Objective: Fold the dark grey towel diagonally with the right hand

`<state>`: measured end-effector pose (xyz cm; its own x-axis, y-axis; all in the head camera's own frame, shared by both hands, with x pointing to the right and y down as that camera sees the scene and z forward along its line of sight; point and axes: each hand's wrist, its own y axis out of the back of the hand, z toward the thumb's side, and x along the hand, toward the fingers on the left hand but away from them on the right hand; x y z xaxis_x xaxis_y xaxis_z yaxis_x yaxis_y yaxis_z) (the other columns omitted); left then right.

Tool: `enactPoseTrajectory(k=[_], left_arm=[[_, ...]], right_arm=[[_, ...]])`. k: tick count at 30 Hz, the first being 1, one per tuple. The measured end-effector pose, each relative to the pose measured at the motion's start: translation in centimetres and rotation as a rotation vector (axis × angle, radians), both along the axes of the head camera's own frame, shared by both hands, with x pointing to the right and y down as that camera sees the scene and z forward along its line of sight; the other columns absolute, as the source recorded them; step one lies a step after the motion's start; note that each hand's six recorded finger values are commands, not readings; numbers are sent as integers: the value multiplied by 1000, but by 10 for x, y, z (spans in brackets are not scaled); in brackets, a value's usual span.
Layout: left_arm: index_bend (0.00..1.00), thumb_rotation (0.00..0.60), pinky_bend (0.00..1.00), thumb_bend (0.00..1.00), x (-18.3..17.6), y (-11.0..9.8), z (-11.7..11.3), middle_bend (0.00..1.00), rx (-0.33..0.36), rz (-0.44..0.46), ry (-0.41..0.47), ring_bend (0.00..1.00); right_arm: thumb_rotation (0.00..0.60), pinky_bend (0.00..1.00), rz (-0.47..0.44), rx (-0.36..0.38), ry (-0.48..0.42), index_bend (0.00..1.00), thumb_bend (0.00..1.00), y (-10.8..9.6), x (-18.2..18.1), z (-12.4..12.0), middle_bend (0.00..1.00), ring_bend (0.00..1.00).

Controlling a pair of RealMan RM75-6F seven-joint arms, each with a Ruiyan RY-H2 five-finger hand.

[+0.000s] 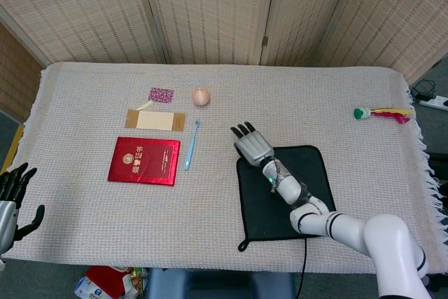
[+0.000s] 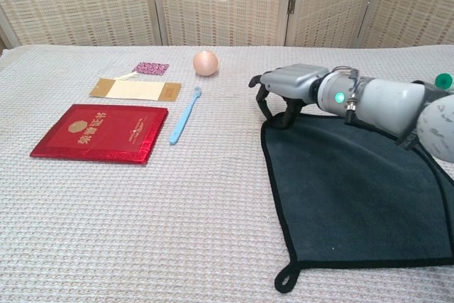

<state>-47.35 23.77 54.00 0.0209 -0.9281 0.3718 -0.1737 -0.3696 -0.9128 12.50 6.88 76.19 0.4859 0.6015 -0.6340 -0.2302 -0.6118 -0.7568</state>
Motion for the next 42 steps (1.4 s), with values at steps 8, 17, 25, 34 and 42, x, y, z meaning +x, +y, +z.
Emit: enactPoseTrajectory(k=[8,17,25,34,42], left_arm=[[87,600,0,520,10,5,3,55,-17,21,27,0],[86,600,0,520,18,8,10,55,-22,45,-4,0],[86,600,0,519,21,9,13,55,-30,54,-7,0],[86,600,0,520,24,10,14,55,-36,64,-6,0],[78,600,0,520,24,11,16,55,-43,63,-7,0]], right_arm=[[600,0,-8,43,-37,681,489,42,85,-52,112,18],[600,0,24,-4,18,686,489,104,184,-76,117,20],[600,0,16,-37,15,690,489,144,219,-83,122,19],[600,0,3,-32,40,690,489,168,236,-87,122,19],[600,0,8,-40,67,691,489,177,247,-86,122,21]])
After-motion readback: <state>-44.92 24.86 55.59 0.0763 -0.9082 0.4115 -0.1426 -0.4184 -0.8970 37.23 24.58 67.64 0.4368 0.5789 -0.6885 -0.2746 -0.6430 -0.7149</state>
